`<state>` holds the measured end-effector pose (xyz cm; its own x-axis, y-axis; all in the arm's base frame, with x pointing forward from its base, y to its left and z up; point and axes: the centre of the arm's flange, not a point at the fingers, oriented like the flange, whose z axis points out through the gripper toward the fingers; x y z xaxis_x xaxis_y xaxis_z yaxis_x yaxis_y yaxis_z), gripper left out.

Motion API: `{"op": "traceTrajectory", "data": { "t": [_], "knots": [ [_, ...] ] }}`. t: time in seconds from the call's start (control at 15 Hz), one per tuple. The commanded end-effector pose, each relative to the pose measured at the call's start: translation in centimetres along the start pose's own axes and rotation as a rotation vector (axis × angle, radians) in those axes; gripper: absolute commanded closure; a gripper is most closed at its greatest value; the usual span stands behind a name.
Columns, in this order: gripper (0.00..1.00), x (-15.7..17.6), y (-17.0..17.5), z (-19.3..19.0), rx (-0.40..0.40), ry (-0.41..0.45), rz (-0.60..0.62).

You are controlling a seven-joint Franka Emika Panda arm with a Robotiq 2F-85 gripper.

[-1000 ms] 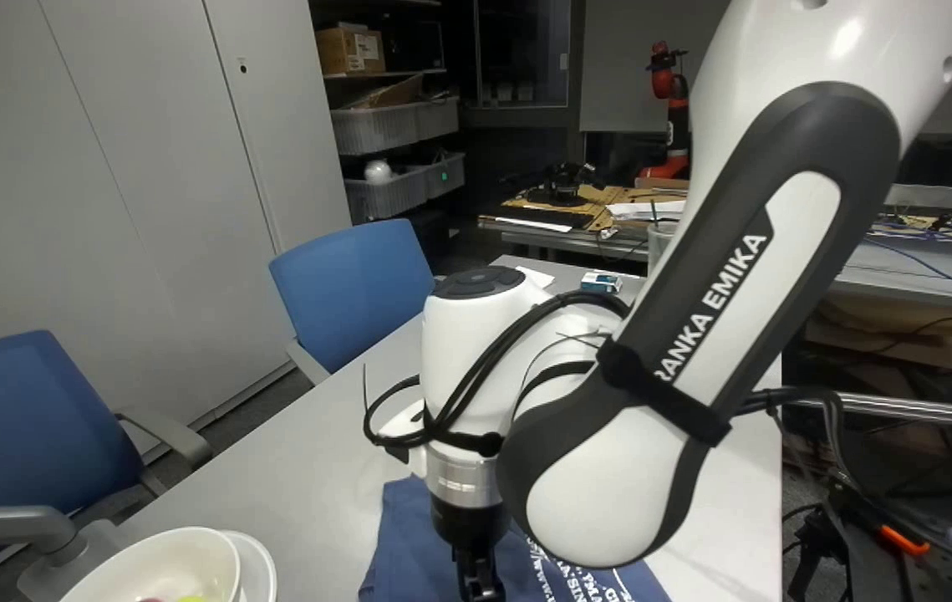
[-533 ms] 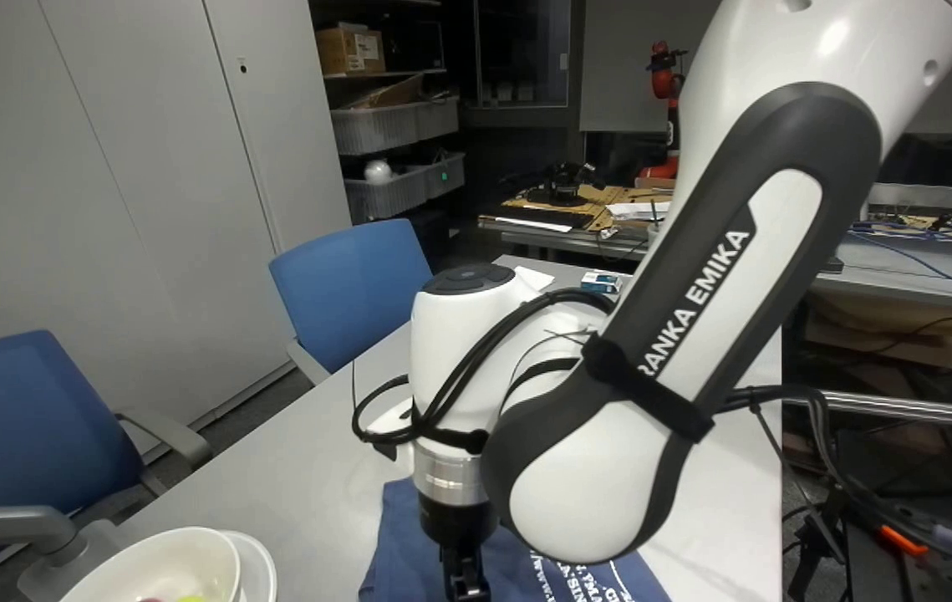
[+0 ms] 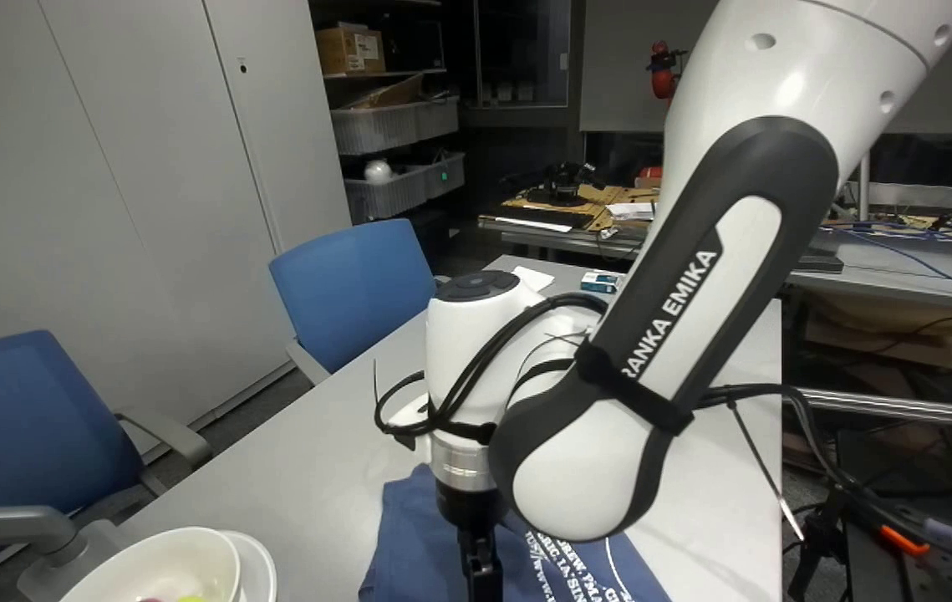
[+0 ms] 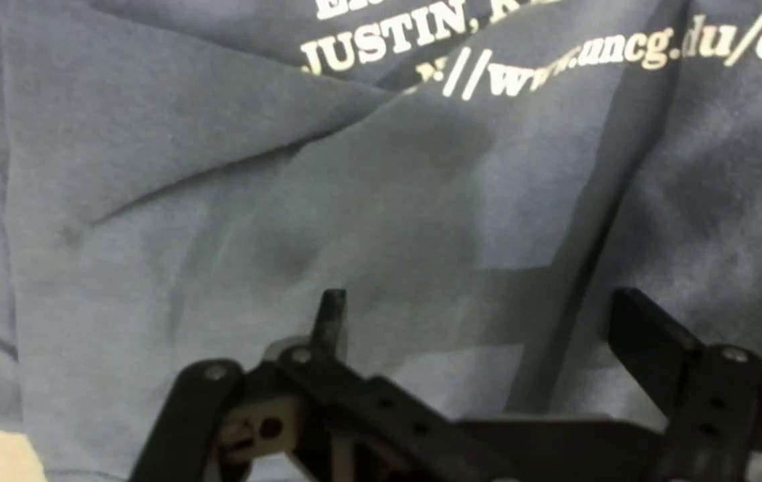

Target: Unfold the blue shirt

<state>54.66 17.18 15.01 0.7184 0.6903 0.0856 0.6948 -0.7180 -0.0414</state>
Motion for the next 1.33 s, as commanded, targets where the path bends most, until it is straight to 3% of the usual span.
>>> {"op": "traceTrajectory", "data": {
  "t": [0.0,0.47,1.27],
  "knots": [
    [0.0,0.7,1.7,2.4,-0.001,-0.014,0.021],
    [0.0,1.0,3.9,3.8,0.004,-0.015,0.056],
    [0.0,-3.0,15.2,3.8,-0.177,-0.067,0.229]
  ]
}}
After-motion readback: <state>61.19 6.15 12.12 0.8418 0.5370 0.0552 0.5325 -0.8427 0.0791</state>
